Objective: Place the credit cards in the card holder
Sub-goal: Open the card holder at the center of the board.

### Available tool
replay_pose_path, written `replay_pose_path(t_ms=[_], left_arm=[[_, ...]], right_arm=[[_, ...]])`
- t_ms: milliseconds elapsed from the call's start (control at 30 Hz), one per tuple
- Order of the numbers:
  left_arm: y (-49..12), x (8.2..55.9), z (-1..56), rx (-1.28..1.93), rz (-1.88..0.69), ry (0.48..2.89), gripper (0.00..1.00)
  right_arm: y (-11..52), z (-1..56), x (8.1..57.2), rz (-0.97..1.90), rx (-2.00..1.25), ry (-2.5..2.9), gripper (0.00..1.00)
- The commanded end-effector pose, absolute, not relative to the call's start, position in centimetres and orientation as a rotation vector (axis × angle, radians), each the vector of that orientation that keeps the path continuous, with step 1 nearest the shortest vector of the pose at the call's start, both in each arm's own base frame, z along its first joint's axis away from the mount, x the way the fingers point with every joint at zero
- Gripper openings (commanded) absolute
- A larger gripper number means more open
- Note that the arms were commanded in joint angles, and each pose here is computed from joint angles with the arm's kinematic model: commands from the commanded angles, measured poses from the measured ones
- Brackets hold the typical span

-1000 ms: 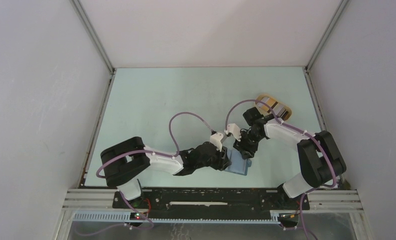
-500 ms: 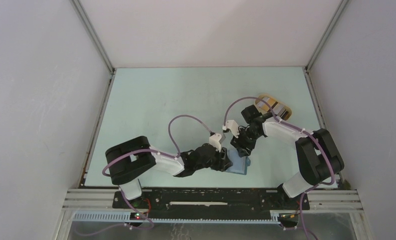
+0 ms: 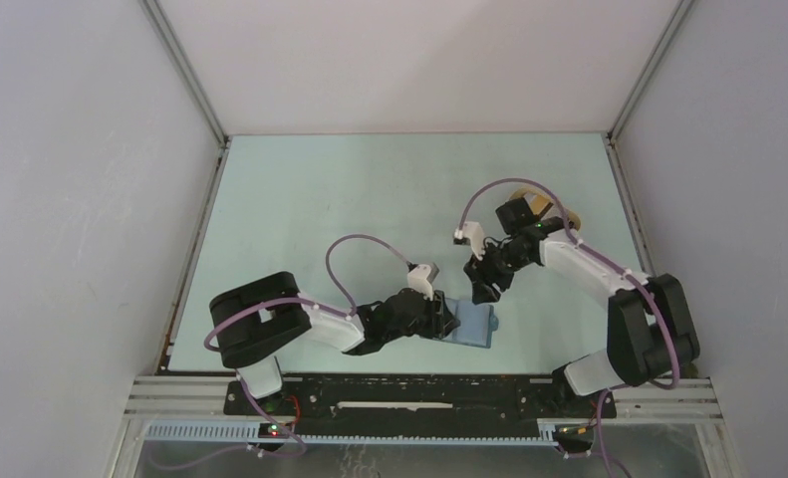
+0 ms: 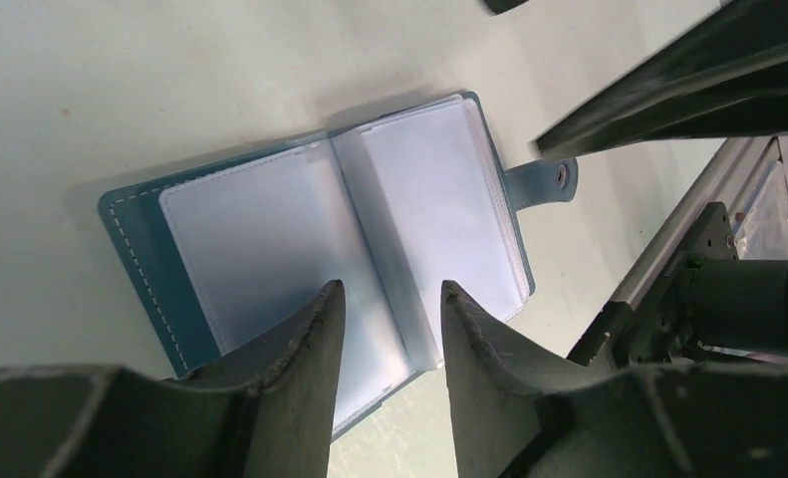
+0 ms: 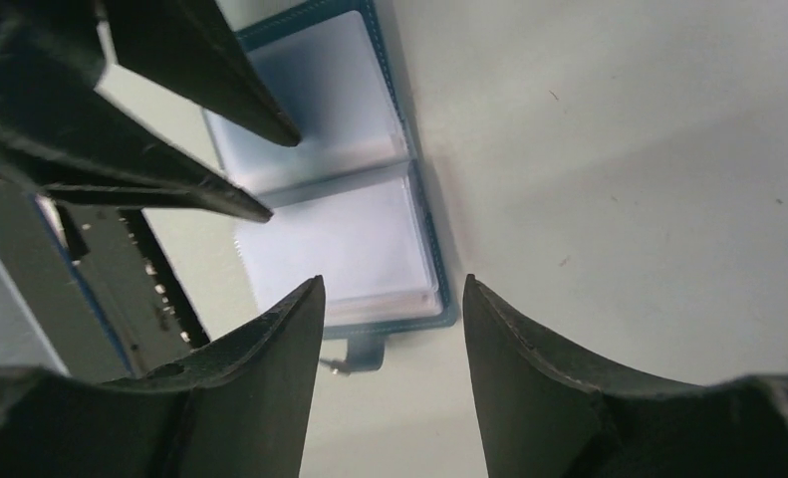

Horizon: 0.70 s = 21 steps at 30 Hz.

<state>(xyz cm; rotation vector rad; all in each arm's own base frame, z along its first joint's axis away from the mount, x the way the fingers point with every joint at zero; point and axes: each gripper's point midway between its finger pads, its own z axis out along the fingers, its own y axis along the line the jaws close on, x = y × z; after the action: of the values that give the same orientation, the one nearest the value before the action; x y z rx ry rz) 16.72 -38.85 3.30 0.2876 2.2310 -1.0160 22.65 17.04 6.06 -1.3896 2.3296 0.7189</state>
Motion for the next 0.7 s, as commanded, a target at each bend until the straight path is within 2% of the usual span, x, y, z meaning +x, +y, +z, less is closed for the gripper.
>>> replay_pose_path(t_ms=[0, 267, 667], left_arm=[[-38.2, 17.0, 3.0, 0.23, -0.999, 2.22, 0.45], [-38.3, 16.8, 3.4, 0.245, -1.049, 2.182, 0.36], [-38.6, 16.4, 2.9, 0.232, -1.091, 2.179, 0.33]], right_arm=[[17.4, 10.4, 21.7, 0.898, -1.281, 2.261, 0.6], [16.7, 8.6, 19.3, 1.074, -1.281, 2.452, 0.4], [16.8, 6.0, 19.8, 1.162, -0.989, 2.738, 0.43]])
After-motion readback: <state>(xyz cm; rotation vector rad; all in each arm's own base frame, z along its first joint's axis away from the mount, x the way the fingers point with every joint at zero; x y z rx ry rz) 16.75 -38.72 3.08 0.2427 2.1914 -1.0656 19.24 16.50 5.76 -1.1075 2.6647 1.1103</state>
